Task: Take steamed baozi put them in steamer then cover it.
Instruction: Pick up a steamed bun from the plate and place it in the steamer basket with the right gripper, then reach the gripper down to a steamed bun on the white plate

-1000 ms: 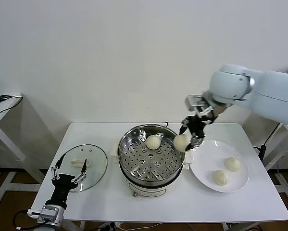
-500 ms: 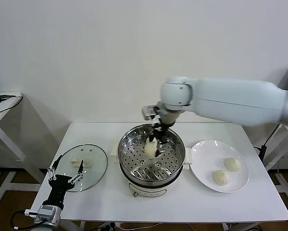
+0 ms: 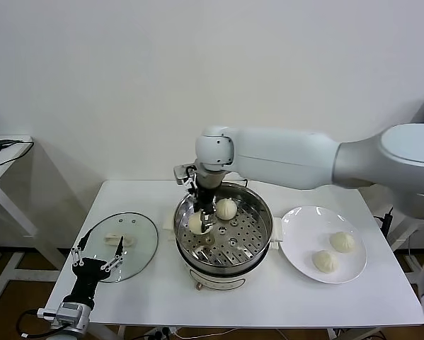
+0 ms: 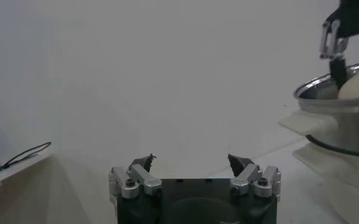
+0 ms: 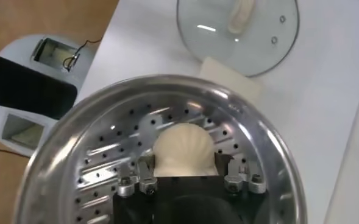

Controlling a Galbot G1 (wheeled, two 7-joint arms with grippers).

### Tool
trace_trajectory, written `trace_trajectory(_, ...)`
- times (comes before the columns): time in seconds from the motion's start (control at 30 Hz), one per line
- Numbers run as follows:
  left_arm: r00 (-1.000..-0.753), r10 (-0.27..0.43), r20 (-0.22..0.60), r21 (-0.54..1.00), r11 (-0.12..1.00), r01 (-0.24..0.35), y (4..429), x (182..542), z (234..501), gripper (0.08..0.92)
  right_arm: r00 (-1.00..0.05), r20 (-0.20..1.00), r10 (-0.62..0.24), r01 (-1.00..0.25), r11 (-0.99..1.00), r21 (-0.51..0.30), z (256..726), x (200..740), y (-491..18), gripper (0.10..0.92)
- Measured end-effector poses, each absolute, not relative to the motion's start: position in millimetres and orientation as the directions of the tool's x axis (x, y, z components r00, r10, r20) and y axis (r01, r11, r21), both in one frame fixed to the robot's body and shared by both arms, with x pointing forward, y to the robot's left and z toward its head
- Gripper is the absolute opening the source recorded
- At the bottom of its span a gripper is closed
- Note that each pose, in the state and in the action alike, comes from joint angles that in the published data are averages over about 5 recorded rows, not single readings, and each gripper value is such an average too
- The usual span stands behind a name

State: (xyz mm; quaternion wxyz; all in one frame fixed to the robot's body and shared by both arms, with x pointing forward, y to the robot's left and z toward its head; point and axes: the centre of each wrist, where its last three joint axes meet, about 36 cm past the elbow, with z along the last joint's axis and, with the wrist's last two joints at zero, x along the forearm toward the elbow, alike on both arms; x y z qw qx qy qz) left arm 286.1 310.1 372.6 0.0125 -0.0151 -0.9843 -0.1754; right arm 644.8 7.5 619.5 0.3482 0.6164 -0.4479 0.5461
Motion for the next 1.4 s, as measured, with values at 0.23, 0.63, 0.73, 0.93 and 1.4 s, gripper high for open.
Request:
trace_trajectory(0.23,-0.999,0.025,0.032,0.344,0.938,0.035,310.0,286.1,371.6,0.823,0.001,0.986,-0.165,-0.933,-0.356,-0.058,611.6,648.8,13.9,0.800)
trace_trajectory(0.63,-0.999,0.029,0.033,0.345,0.938,0.039,304.9,282.0,373.7,0.823,-0.012,0.985,-0.175,-0.940,-0.334,-0.071,651.4,649.4,-36.2,0.823)
trace_trajectory(0.73,-0.999,0.032,0.032,0.347,0.937,0.041,302.9,280.4,374.9,0.823,-0.024,0.984,-0.177,-0.945,-0.316,-0.080,670.7,647.5,-71.2,0.823)
trace_trajectory(0.93,-0.999,0.030,0.031,0.353,0.935,0.039,301.9,277.1,376.9,0.823,-0.041,0.982,-0.182,-0.962,-0.259,-0.088,691.1,638.3,-161.8,0.823)
trace_trajectory(1.4,-0.999,0.035,0.034,0.350,0.936,0.044,293.5,276.5,374.8,0.823,-0.031,0.990,-0.138,-0.990,-0.132,-0.049,617.7,603.8,-353.7,0.823)
